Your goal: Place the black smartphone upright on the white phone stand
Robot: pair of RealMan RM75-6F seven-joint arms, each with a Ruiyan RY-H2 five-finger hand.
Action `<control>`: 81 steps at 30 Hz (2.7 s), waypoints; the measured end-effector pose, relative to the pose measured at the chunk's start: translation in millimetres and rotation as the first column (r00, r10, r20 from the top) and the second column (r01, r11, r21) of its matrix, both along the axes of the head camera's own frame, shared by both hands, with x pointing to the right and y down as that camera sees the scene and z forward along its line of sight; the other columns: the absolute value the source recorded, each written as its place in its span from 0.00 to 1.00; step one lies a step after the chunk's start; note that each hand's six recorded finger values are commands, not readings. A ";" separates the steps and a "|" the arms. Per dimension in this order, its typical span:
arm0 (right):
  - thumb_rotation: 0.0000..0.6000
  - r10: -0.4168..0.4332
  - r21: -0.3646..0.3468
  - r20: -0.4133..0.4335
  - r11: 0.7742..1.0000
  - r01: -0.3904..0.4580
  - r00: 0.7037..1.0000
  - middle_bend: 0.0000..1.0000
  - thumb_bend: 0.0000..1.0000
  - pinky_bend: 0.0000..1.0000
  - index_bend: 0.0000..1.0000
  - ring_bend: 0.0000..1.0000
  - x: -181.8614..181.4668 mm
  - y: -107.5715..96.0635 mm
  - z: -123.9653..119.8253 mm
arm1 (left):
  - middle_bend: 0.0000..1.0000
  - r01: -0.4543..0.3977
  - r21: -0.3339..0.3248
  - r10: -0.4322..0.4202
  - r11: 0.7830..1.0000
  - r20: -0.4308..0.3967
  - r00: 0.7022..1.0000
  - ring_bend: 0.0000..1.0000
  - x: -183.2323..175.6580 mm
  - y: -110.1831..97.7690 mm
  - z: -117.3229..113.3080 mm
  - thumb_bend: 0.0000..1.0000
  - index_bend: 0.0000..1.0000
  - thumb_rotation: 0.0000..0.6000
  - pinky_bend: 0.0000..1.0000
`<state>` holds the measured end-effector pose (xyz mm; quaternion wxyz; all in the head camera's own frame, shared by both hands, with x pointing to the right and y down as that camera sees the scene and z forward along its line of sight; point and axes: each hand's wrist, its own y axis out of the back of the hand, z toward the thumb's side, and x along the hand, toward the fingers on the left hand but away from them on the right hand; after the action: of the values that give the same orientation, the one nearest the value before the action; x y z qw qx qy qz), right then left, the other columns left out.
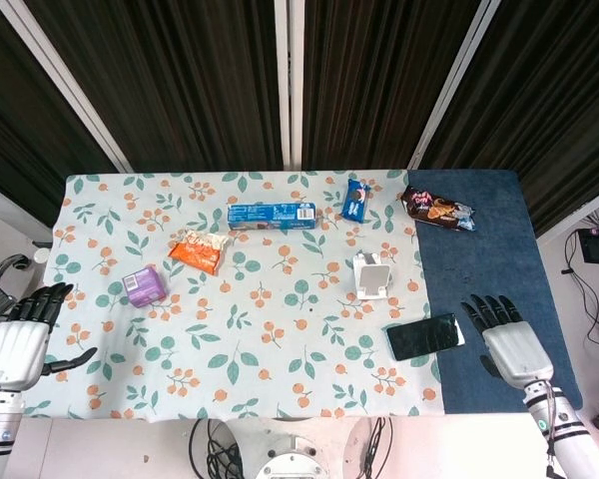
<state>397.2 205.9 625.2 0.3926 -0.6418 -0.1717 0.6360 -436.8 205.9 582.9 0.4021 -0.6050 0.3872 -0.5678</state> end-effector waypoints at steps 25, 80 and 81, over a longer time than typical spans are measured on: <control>1.00 -0.087 -0.134 0.053 0.987 0.093 0.995 0.00 0.21 0.00 0.00 0.00 -48.2 -6.5 68.0 | 0.10 0.011 -0.015 -0.010 1.000 0.008 1.000 0.12 -6.7 5.2 1.0 0.10 0.09 0.62 0.21; 1.00 -0.011 -0.124 0.152 0.992 0.030 0.988 0.25 0.30 0.00 0.68 0.05 -50.2 -14.2 75.8 | 0.10 0.042 -0.074 -0.040 0.996 0.019 0.999 0.12 -13.3 10.7 6.1 0.10 0.09 0.64 0.22; 1.00 -0.013 -0.121 0.151 0.992 0.032 0.988 0.27 0.30 0.00 0.68 0.09 -49.6 -14.4 75.7 | 0.10 0.042 -0.076 -0.040 0.996 0.019 0.999 0.12 -13.3 11.0 6.4 0.10 0.09 0.64 0.22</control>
<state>347.6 191.5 700.9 0.3454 -0.7127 -0.1539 0.5908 -450.0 216.9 589.2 0.3704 -0.6068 0.3741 -0.5955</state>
